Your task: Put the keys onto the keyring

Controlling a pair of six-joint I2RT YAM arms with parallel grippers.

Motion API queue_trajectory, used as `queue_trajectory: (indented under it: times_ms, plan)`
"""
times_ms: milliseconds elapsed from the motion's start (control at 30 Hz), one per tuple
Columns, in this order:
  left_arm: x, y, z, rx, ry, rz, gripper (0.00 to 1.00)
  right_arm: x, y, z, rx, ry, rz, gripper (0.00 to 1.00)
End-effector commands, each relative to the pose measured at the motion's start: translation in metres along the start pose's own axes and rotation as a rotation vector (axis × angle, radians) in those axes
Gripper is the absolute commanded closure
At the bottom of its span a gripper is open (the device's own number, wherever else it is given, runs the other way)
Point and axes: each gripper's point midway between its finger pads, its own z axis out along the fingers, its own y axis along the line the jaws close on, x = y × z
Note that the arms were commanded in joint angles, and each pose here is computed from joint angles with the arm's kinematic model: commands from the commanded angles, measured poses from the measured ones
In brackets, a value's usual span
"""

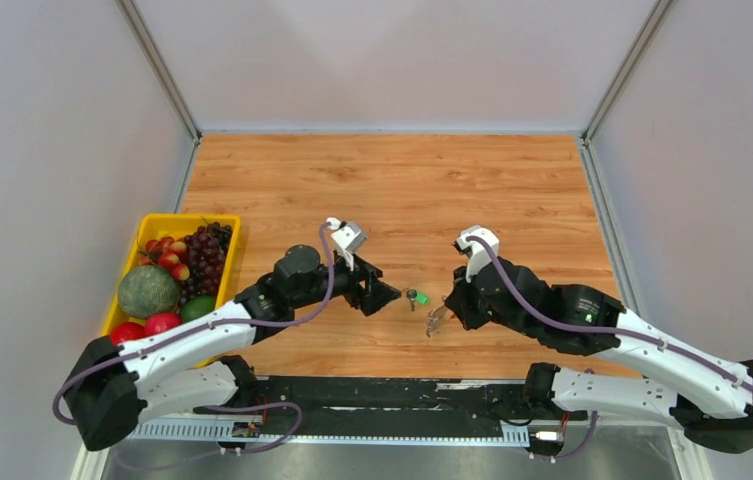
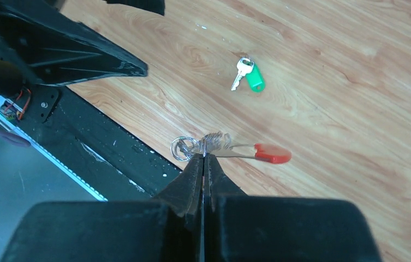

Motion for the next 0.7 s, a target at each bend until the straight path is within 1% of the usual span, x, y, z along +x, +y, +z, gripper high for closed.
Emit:
queue_trajectory:
  times_ms: [0,33,67,100,200,233,267,333,467,533,567,600,633,667]
  plan:
    - [-0.021,-0.009,0.022,0.079,-0.026,0.128,0.14,0.003,-0.006,-0.016,0.02,0.004,0.095,1.0]
    - [-0.013,-0.004,0.03,0.075,0.004,0.153,0.13,0.007,-0.006,-0.016,0.02,0.021,0.095,1.0]
    - [-0.014,-0.004,0.034,0.086,0.004,0.17,0.11,0.011,-0.007,-0.017,0.019,0.039,0.093,1.0]
    - [-0.004,0.003,0.042,0.078,0.037,0.193,0.11,0.015,-0.007,-0.017,0.017,0.051,0.093,1.0]
    - [0.008,0.009,0.058,0.103,0.097,0.263,0.09,0.019,-0.007,-0.023,-0.002,0.058,0.102,1.0]
    - [0.019,0.016,0.065,0.109,0.137,0.299,0.07,0.019,-0.007,-0.026,-0.009,0.058,0.106,1.0]
    - [0.02,0.013,0.07,0.138,0.149,0.319,0.02,0.019,-0.007,-0.029,-0.018,0.056,0.108,1.0]
    - [0.033,0.02,0.082,0.168,0.194,0.387,0.0,0.02,-0.006,-0.033,-0.031,0.059,0.11,1.0]
    - [0.056,0.032,0.099,0.207,0.275,0.459,0.0,0.023,-0.006,-0.037,-0.04,0.076,0.102,1.0]
    - [0.076,0.047,0.108,0.194,0.343,0.473,0.0,0.022,-0.005,-0.039,-0.046,0.077,0.099,1.0]
    - [0.076,0.05,0.112,0.182,0.36,0.476,0.0,0.022,-0.005,-0.04,-0.05,0.077,0.099,1.0]
    - [0.087,0.059,0.115,0.176,0.398,0.475,0.01,0.021,-0.004,-0.041,-0.053,0.076,0.099,1.0]
    - [0.087,0.061,0.119,0.173,0.411,0.473,0.04,0.021,-0.004,-0.041,-0.056,0.076,0.097,1.0]
    - [0.096,0.067,0.121,0.166,0.436,0.465,0.05,0.021,-0.003,-0.042,-0.059,0.075,0.098,1.0]
